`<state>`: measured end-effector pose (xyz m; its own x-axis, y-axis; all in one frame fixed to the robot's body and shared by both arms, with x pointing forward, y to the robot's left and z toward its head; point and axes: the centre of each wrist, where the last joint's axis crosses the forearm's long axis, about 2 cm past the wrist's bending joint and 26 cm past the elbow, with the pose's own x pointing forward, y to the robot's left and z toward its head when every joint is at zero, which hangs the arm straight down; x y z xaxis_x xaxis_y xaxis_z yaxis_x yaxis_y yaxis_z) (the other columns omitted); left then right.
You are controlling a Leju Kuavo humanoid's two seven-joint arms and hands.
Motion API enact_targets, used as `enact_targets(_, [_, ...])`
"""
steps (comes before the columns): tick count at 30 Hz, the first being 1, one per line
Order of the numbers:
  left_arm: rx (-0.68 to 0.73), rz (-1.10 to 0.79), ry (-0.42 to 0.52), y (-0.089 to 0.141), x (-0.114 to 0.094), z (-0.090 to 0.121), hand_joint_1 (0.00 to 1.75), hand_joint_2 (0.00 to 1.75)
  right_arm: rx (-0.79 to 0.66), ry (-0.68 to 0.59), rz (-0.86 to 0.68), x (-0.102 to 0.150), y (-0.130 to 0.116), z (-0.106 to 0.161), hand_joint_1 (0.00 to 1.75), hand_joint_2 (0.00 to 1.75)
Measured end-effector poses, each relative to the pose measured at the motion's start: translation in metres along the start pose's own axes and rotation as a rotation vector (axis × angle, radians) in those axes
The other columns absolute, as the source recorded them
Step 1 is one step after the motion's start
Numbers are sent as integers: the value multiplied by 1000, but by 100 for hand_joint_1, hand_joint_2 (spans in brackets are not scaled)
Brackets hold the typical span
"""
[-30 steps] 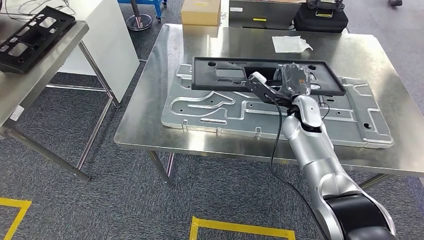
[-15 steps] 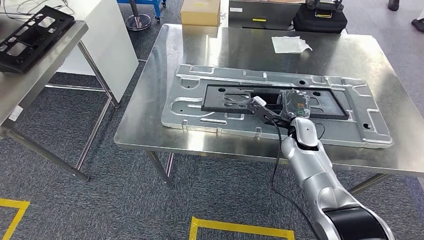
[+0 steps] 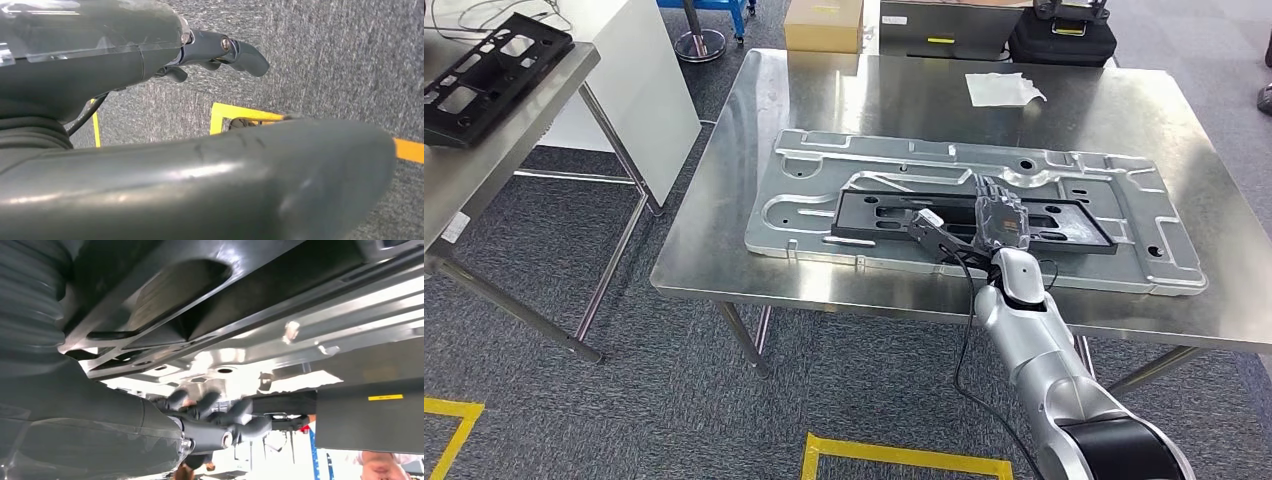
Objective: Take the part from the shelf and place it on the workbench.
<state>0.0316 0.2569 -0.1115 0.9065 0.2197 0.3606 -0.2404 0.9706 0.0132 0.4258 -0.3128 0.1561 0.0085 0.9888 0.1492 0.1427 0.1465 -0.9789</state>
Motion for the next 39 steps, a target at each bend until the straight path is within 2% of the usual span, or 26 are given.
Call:
enact_targets(19, [11,29,8,-2,0,0,0,0,13,-26,-24,16,1,-5,0,175])
enact_targets(23, [14,34,9,-2,0,0,0,0,-13,-72,-96,25,-1,-5,0,0])
enact_targets(25, [17,37,8,-2,0,0,0,0,-37,-115,-255,33,-7,-5,0,0])
enact_targets(27, [23,39,8,-3,0,0,0,0,-69,-170,-509,43,-18,-2,0,0])
enact_targets(29, [32,42,8,-4,-2,1,0,0,-133,-243,-783,54,-42,0,0,0])
enact_targets(31, [43,49,7,-5,-3,2,0,0,-226,-335,-992,63,-76,3,0,0])
enact_targets(35, [55,66,2,-9,-6,3,0,0,-402,-520,-1174,73,-137,15,0,0])
enact_targets(39, [60,78,-1,-13,-9,4,0,0,-548,-666,-1219,72,-170,34,0,0])
